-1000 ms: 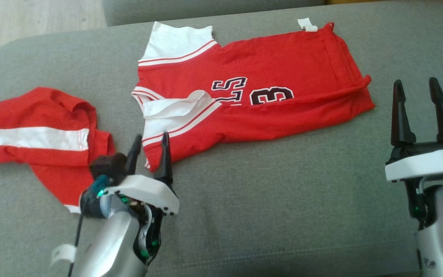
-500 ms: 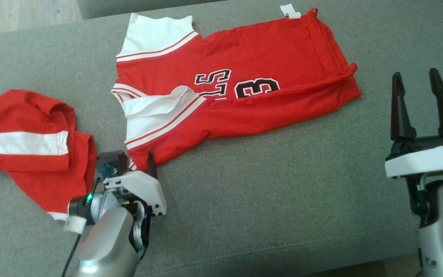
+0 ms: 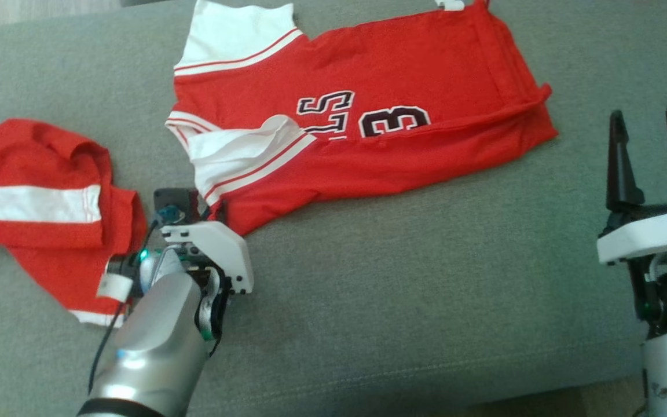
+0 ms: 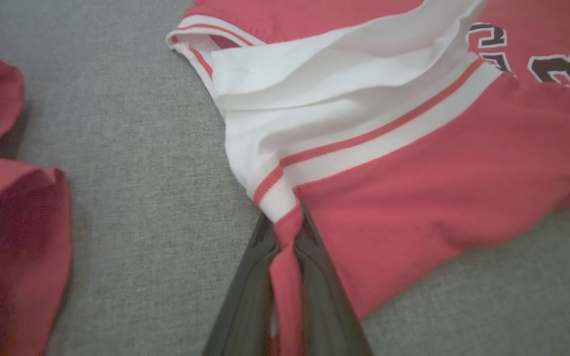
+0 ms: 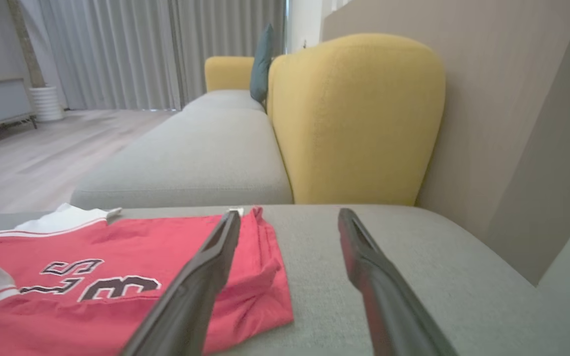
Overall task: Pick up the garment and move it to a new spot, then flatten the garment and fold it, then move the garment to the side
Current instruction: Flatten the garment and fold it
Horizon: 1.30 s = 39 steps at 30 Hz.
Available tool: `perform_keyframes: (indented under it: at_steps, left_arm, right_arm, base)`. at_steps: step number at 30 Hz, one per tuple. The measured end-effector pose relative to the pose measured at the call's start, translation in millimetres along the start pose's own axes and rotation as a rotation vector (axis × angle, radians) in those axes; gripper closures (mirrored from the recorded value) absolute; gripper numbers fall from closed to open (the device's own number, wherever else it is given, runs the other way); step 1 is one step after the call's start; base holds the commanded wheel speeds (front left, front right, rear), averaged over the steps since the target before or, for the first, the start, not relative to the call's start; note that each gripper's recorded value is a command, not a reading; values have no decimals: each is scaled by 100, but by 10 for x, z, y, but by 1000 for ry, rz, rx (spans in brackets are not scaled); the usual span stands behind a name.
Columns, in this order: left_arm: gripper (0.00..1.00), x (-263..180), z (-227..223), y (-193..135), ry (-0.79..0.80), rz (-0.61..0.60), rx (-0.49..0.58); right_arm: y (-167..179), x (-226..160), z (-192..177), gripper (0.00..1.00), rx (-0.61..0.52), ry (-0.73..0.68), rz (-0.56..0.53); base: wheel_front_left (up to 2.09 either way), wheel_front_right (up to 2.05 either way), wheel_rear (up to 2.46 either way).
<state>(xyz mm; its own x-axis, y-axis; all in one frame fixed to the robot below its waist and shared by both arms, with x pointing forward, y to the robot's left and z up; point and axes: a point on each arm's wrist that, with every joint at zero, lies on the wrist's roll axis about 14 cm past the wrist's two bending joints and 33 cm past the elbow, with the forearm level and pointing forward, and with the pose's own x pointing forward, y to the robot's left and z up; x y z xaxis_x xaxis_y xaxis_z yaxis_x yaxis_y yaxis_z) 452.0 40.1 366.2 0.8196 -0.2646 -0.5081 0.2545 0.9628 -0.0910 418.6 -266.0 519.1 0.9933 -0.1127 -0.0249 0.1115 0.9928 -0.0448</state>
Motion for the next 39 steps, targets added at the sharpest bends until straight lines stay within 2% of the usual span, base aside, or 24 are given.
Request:
perform_keyframes:
  at_steps: [8, 15, 25, 32, 34, 35, 39]
  left_arm:
    - [100, -86, 309, 65, -186, 12, -32]
    - [100, -180, 632, -31, -316, -29, -36]
    - [100, -153, 690, -132, -338, -74, -37]
    - [100, -109, 646, -95, -322, -72, -31]
    - [100, -103, 641, -66, -320, -64, -28]
    - [100, -103, 641, -66, -320, -64, -28]
    - [100, -115, 661, -25, -325, -55, -17]
  right_arm:
    - [9, 166, -578, 0, 70, 250, -41]
    - [43, 285, -1049, 0, 90, 472, -67]
    - [154, 607, -1345, 0, 93, 606, -69]
    - [147, 758, -1492, 0, 29, 670, -56]
    - [162, 806, -1483, 82, 27, 673, -50]
    - [162, 806, -1483, 100, 27, 673, -50]
    - [154, 799, -1484, 100, 20, 681, -42]
  base:
    - [0, 0, 0]
    - [0, 0, 0]
    - [0, 0, 0]
    - [0, 0, 0]
    - [0, 0, 0]
    - [0, 0, 0]
    - [0, 0, 0]
